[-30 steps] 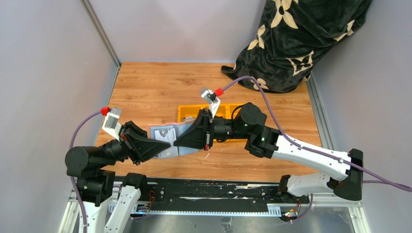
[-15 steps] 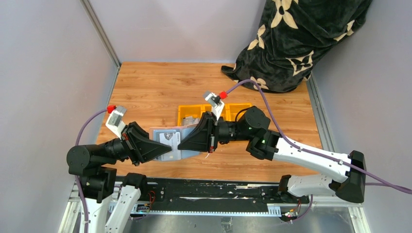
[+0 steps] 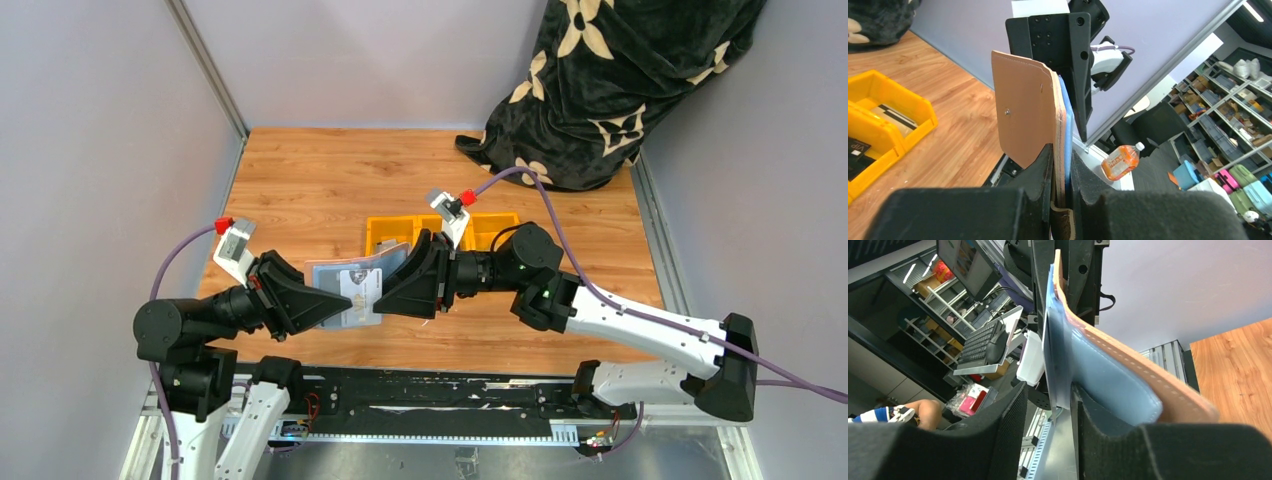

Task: Take the credit cards out of the card holder
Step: Remove the credit card from the card holder, then place the credit card in the storage box.

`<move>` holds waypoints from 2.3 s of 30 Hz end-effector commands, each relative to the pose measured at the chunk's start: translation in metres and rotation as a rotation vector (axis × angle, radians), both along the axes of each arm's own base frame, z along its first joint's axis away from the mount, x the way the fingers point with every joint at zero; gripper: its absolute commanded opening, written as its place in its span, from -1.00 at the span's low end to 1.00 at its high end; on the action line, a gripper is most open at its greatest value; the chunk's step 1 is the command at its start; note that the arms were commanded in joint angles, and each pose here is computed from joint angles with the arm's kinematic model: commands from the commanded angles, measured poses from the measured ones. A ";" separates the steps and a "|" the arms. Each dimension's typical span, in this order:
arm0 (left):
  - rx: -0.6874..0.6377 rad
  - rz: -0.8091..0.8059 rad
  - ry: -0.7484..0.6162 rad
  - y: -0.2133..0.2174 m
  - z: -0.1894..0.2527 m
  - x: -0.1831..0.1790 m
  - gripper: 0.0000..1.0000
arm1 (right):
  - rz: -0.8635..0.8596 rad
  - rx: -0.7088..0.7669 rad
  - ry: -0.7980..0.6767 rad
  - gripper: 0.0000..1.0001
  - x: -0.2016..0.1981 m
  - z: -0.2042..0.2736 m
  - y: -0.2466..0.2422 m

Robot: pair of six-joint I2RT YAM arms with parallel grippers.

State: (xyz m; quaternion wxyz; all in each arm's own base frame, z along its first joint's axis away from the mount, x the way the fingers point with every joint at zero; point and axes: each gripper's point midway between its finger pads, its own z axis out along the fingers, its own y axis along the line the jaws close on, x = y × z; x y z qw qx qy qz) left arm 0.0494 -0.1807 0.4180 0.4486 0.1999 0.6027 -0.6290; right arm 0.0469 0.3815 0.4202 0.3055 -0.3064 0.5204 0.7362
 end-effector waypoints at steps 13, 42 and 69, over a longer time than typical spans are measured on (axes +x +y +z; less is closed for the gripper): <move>0.050 0.058 -0.065 0.003 0.002 0.001 -1.00 | -0.056 0.011 -0.067 -1.00 0.008 0.009 -0.018; 0.131 0.077 -0.177 0.006 0.004 -0.004 -1.00 | -0.527 -0.677 0.256 -1.00 0.204 -0.209 -0.081; 0.138 0.054 -0.202 0.006 0.003 -0.015 -1.00 | -0.551 -0.953 0.454 -0.79 0.259 -0.331 0.055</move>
